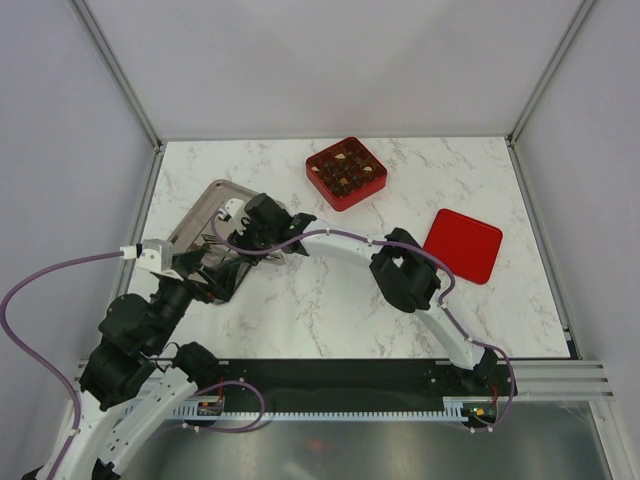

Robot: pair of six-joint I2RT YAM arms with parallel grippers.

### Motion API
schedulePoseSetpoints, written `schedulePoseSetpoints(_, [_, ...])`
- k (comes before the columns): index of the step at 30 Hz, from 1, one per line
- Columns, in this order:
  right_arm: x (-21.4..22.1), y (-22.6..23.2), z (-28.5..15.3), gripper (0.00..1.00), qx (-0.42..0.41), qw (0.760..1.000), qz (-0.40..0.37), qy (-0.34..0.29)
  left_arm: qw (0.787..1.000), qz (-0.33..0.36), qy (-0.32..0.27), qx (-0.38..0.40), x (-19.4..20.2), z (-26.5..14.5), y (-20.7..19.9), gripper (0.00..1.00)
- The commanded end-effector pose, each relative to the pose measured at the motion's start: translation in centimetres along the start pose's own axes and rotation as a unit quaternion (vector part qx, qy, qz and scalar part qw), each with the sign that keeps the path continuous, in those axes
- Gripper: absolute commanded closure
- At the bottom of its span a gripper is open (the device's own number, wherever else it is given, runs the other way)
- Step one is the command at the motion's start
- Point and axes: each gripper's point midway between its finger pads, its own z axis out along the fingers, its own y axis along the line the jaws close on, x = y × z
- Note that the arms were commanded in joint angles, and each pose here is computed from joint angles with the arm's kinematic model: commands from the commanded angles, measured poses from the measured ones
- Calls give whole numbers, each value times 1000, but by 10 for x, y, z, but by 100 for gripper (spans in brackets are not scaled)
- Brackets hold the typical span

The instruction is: Pack the chocolate

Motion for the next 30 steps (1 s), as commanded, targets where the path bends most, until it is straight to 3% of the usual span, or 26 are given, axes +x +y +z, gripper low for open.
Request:
schedulePoseSetpoints(1, [-33,-2,-16,51,20,999,-17,-41,1000,14,-18,0,-8,1,1,0])
schedulePoseSetpoints(14, [-17,-29,-57,57,74,996,25,-47,1000,11,-21,0,-10,0,1,0])
schedulePoseSetpoints(25, [-53,-83,-122,60,94,981,125,-111,1000,11,-22,-3,-10,0,2,0])
schedulePoseSetpoints(30, [-44,-147,-182,61,216,955,170,-110,1000,11,-24,-3,-10,-1,2,0])
